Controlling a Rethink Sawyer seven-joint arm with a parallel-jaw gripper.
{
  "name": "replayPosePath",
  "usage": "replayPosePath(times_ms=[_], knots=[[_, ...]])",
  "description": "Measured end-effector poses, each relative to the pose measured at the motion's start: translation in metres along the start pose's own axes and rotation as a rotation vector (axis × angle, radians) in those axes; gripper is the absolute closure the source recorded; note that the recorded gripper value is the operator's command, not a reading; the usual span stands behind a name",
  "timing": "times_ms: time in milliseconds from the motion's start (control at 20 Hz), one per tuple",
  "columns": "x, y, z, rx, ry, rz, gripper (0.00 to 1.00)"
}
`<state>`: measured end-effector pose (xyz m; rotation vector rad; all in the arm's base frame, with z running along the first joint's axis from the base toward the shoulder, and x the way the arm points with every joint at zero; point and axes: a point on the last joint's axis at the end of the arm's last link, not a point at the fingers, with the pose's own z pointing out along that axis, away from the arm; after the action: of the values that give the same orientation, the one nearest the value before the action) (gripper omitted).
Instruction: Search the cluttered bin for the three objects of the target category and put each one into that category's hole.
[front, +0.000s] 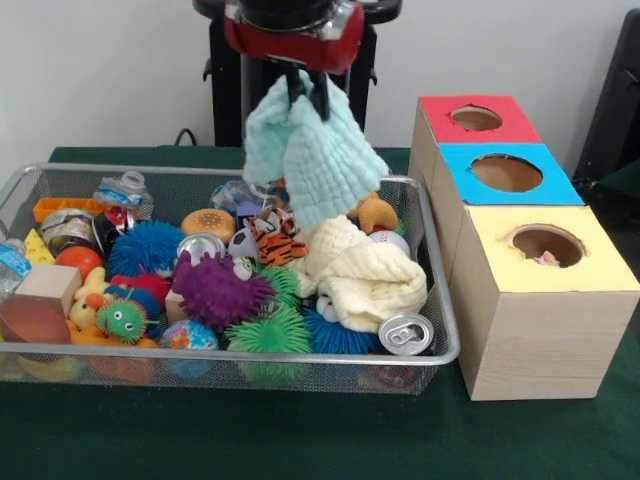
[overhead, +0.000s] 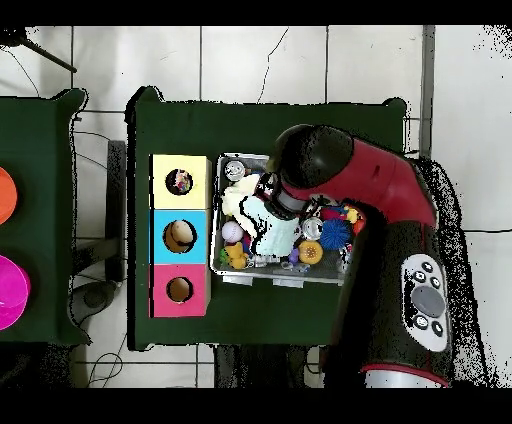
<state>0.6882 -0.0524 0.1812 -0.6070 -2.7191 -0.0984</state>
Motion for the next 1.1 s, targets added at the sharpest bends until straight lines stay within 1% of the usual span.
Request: replayPosePath(times_ms=[100, 150, 450, 850, 1100], knots=[[-0.004, -0.01, -0.007, 0.001, -0.014, 0.01, 1.0], [-0.008, -0.019, -0.013, 0.005, -0.028, 0.018, 1.0], [-0.014, -0.035, -0.02, 0.013, -0.046, 0.032, 1.0], [-0.014, -0.036, -0.024, 0.016, -0.053, 0.031, 1.0], [-0.011, -0.034, -0.032, 0.019, -0.068, 0.027, 1.0]])
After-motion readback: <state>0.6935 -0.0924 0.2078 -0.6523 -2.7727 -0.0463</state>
